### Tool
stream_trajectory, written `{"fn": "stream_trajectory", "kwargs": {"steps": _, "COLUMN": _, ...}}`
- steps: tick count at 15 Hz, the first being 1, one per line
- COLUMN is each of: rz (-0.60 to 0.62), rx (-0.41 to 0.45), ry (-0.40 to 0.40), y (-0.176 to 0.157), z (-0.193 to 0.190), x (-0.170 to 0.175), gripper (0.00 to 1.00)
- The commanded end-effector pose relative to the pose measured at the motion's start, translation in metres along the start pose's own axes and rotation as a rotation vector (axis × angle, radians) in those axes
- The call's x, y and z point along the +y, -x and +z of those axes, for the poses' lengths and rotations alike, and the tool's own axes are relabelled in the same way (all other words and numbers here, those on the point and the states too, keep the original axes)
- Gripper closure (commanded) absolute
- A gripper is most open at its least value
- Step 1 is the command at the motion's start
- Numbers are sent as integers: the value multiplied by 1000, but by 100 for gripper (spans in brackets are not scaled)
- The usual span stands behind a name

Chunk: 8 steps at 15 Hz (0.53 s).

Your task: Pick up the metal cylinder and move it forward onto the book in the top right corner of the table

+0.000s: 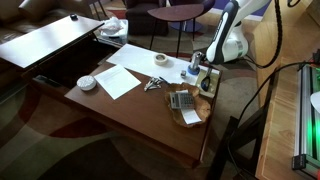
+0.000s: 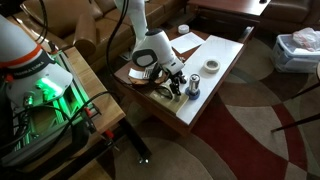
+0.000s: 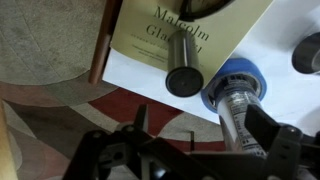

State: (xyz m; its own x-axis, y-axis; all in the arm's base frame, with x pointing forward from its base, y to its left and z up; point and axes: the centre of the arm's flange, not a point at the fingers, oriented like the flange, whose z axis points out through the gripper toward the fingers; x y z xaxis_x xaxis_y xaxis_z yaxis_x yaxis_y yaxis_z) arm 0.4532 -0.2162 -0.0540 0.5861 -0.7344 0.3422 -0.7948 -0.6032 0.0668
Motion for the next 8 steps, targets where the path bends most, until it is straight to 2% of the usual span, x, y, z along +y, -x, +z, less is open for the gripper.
{"fn": "stream_trajectory", "kwargs": {"steps": 1, "rz": -16, "rx": -118, "ry": -67, "y": -34, "z": -68, "x": 20, "gripper": 0}}
{"fn": "stream_trajectory", "kwargs": {"steps": 6, "rz": -97, "rx": -170, "ry": -283, "y": -62, "z": -124, "x": 25, "gripper": 0}}
{"fn": "stream_trajectory", "kwargs": {"steps": 7, "rz": -65, "rx": -97, "ry": -212, "y": -65, "z": -107, "x": -1, "gripper": 0}}
{"fn": "stream_trajectory", "kwargs": {"steps": 8, "rz": -77, "rx": -108, "ry": -242, "y": -69, "z": -119, "x": -1, "gripper": 0}}
